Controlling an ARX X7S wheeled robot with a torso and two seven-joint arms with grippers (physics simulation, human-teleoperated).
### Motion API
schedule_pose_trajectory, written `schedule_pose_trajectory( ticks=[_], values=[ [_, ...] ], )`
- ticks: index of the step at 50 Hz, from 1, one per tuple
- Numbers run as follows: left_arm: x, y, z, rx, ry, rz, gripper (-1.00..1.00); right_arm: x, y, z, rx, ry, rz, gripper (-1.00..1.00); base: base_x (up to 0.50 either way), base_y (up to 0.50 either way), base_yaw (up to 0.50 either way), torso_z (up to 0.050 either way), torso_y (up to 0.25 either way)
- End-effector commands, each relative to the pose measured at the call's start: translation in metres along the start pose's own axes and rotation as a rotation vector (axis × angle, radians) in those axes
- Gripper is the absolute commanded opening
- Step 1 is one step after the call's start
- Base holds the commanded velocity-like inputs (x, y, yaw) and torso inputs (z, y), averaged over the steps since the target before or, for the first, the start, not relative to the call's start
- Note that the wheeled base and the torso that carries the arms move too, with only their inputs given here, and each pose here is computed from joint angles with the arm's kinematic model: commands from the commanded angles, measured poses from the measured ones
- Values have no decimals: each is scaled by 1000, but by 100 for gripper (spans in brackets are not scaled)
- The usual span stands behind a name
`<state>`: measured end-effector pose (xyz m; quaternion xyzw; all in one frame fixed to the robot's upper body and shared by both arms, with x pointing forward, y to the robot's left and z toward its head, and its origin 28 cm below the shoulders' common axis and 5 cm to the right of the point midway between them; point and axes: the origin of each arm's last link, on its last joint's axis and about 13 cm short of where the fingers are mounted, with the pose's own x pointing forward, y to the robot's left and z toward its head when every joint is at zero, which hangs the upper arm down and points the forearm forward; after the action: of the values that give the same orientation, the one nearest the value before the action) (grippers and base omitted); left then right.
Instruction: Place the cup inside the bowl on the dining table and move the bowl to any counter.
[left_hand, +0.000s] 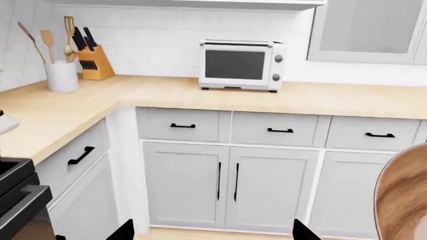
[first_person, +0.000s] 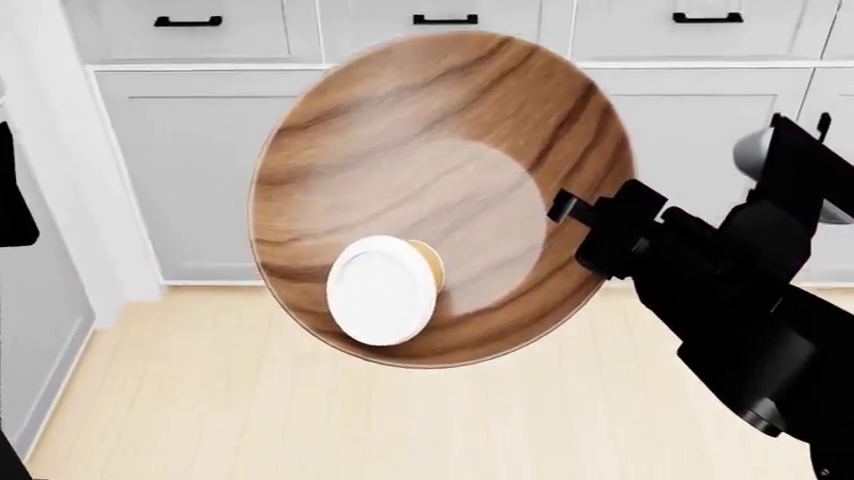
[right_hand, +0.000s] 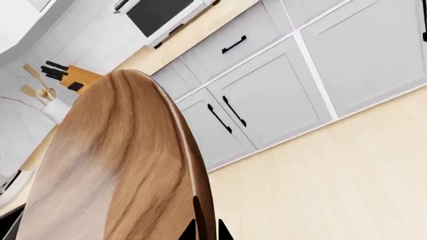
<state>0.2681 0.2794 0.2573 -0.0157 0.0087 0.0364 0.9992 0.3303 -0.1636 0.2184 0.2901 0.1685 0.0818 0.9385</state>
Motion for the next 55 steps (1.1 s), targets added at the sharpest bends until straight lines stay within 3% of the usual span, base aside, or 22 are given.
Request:
schedule_pose_trajectory(
  ticks=[1,55],
  values=[
    [1,1,2,-20,-8,0,100,-2,4,6,-18,-31,26,-100,500,-11,0,0,10],
    [-3,0,16,2,-36,4,100,-14,2,30,-13,-105,0,-100,500,-11,0,0,2]
  ],
)
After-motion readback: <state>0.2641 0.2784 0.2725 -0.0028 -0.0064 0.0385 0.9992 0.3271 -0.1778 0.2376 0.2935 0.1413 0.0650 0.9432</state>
